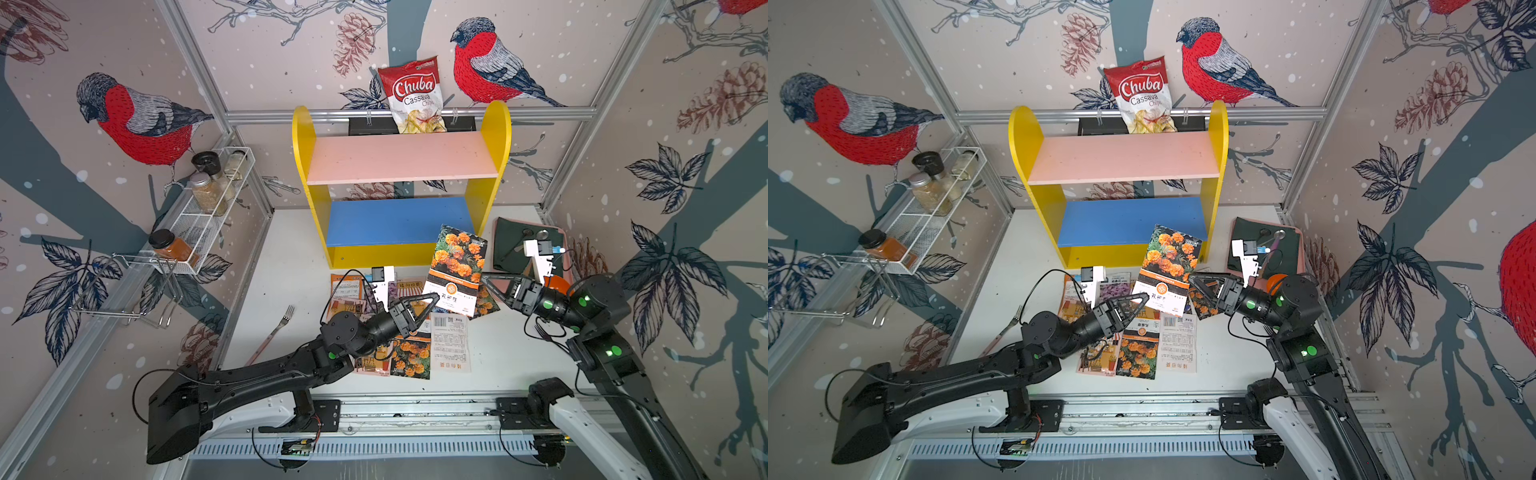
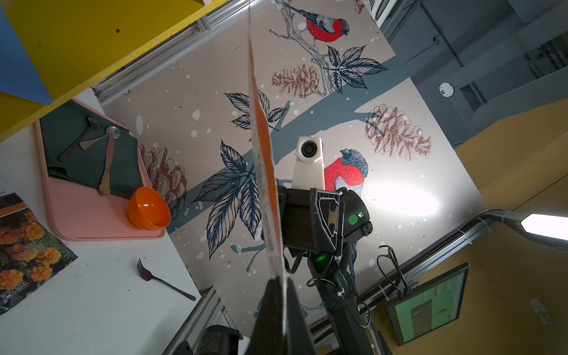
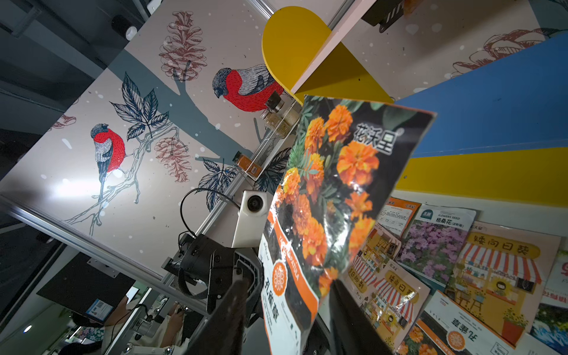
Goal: Take the seed bag off the shelf
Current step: Pick up the seed packet from the shelf.
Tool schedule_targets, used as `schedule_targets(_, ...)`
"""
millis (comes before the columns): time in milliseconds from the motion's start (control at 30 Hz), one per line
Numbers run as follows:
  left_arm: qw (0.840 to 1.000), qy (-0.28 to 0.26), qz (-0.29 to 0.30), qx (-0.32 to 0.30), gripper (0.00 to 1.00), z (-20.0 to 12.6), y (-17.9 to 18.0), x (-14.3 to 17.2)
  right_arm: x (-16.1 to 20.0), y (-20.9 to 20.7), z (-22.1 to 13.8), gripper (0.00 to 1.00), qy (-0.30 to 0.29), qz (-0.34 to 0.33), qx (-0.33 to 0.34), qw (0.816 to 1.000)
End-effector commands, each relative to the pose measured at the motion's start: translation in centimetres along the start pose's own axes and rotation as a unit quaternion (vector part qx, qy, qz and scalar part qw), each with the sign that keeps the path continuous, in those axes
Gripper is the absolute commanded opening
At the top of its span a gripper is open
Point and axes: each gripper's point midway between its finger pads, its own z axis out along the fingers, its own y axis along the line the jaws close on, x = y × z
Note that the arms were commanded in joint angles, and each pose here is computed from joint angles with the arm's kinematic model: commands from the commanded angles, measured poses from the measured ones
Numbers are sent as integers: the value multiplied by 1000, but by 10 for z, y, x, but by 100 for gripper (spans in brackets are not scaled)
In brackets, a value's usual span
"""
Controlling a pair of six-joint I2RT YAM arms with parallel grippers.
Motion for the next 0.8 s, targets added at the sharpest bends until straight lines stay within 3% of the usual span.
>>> schedule_targets(0,999,-19,15,25,0,-2,-15,-10,-2,3,-1,47,-2,-9,-5,1000)
schedule_targets(333,999,-13,14,29,0,1,-15,-5,-1,4,2,44,6,-2,-17,1000)
schedule_targets(633,999,0,8,37,0,9,-14,4,1,10,4,31,15,0,-39,999)
schedule_targets(767,999,-2,11,35,0,8,-15,4,1,9,3,19,13,-1,-36,999)
